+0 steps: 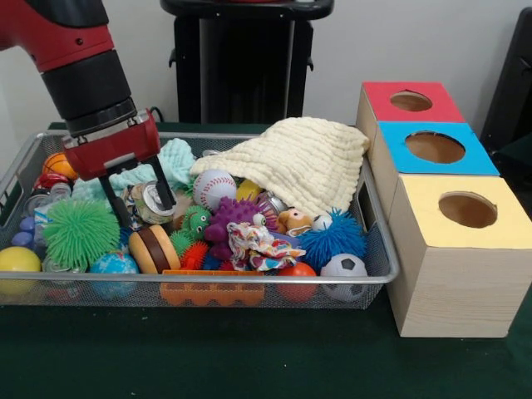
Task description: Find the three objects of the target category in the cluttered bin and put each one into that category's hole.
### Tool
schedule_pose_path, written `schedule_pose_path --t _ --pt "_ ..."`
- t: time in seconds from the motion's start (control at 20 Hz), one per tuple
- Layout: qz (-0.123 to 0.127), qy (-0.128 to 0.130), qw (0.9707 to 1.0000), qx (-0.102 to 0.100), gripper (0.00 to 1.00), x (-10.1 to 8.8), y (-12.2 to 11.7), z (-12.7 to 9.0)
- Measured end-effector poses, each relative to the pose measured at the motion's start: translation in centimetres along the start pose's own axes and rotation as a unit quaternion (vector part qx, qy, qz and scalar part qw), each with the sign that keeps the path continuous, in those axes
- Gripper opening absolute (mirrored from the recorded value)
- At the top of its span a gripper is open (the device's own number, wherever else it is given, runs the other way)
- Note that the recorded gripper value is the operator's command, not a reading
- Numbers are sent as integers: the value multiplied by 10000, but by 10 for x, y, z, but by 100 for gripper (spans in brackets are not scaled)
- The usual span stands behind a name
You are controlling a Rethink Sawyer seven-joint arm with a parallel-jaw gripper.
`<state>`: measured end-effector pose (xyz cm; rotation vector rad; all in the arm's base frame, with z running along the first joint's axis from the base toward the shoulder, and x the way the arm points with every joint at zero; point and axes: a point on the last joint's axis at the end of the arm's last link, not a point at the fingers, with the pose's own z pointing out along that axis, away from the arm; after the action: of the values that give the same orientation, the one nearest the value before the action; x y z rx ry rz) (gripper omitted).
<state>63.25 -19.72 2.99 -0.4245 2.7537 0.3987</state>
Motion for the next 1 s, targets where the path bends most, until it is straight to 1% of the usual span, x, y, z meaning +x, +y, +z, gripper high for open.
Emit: schedule_pose_path --t 0.35,0.45,1.0 --pt "106 -11 9999 16 100 3 -11 -1" --pt "182 20 9998 22 100 5 -21 -2" --pt "395 211 9990 -9 100 14 -47 -9"
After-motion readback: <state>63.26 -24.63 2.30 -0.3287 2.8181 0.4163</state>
